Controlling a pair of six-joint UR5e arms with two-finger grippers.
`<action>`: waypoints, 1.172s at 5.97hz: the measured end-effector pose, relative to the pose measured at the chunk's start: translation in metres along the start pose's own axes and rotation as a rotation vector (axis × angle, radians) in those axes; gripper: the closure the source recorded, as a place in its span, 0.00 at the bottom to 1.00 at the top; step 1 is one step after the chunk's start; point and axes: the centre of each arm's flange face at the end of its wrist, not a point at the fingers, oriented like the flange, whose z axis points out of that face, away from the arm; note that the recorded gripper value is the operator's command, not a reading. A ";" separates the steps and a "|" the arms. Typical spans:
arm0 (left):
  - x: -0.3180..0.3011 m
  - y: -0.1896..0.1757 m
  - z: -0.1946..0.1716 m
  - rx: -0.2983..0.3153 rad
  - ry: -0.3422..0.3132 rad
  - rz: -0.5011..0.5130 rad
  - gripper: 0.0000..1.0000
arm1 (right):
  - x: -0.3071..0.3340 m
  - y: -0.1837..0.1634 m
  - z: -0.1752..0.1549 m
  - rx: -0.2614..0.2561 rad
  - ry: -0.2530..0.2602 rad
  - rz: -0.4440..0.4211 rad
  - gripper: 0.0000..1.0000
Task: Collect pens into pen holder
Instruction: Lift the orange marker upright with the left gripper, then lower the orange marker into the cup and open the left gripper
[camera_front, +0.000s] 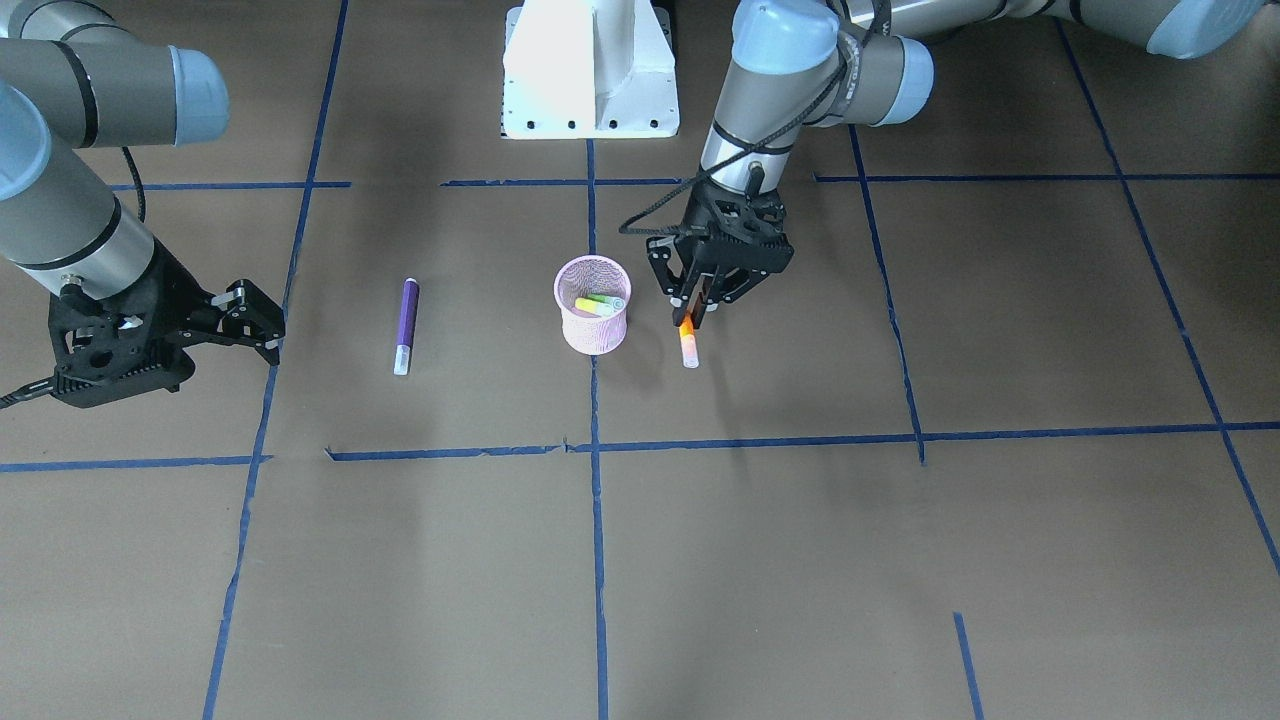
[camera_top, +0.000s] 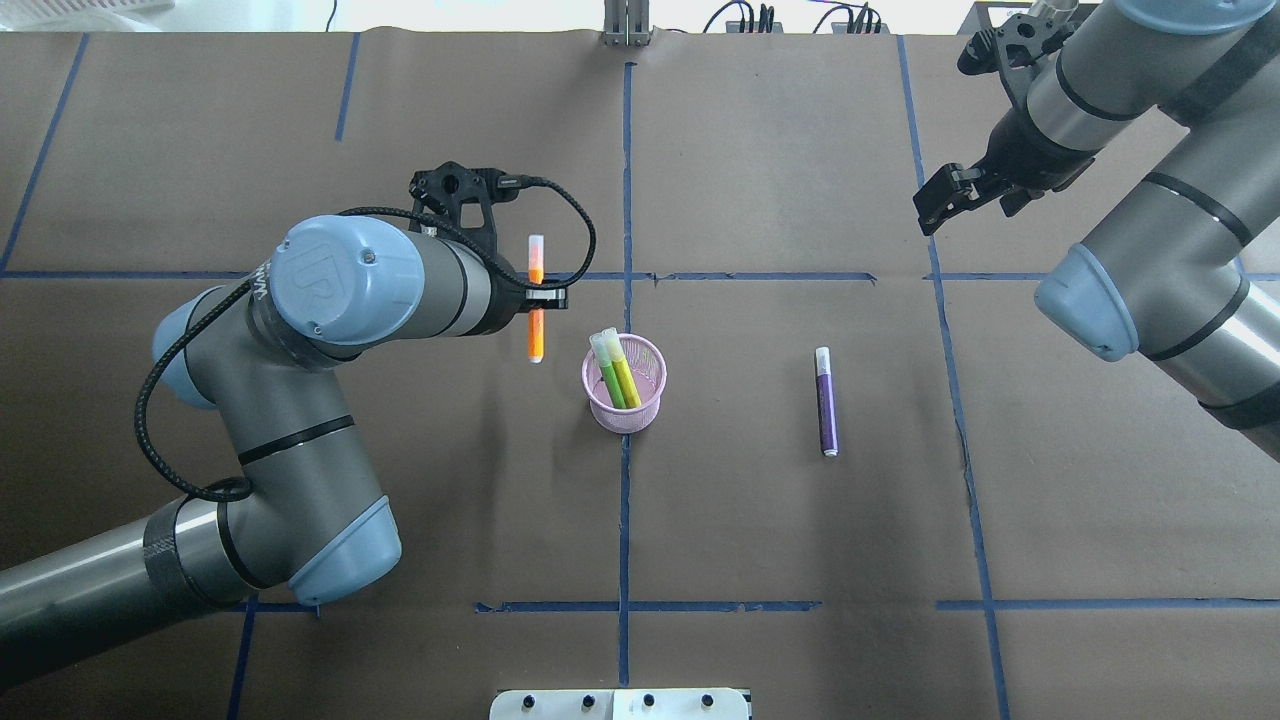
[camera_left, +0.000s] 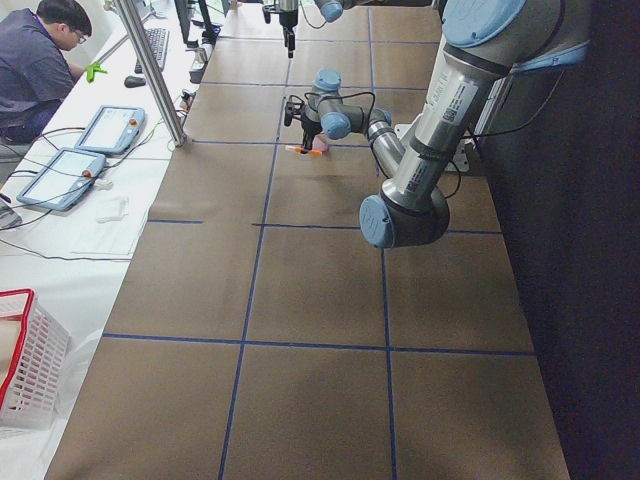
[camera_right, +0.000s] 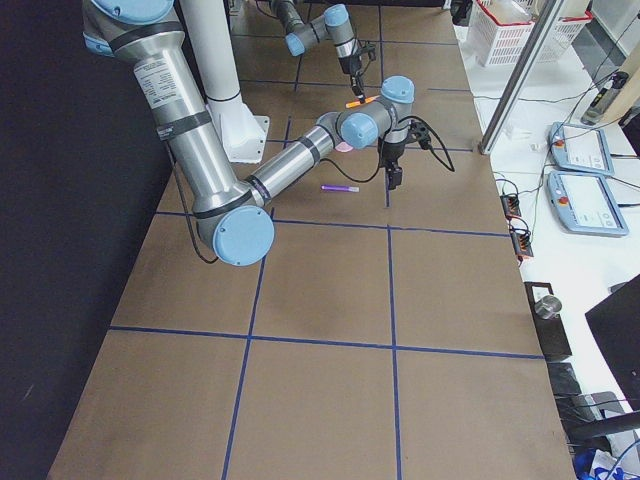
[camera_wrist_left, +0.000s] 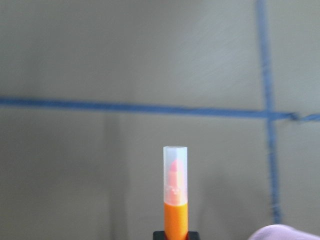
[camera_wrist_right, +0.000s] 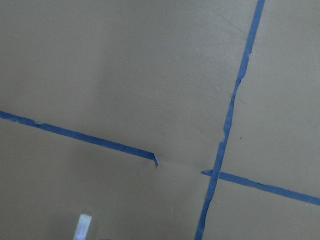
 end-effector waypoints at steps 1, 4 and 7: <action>0.020 -0.006 -0.011 0.071 0.032 0.042 0.98 | 0.000 0.000 0.000 0.000 0.000 0.001 0.00; 0.078 0.038 -0.007 0.177 0.041 0.225 0.98 | 0.002 0.000 -0.001 0.001 0.001 0.001 0.00; 0.081 0.058 0.016 0.172 0.036 0.294 0.17 | 0.002 0.000 0.000 0.001 0.003 0.002 0.00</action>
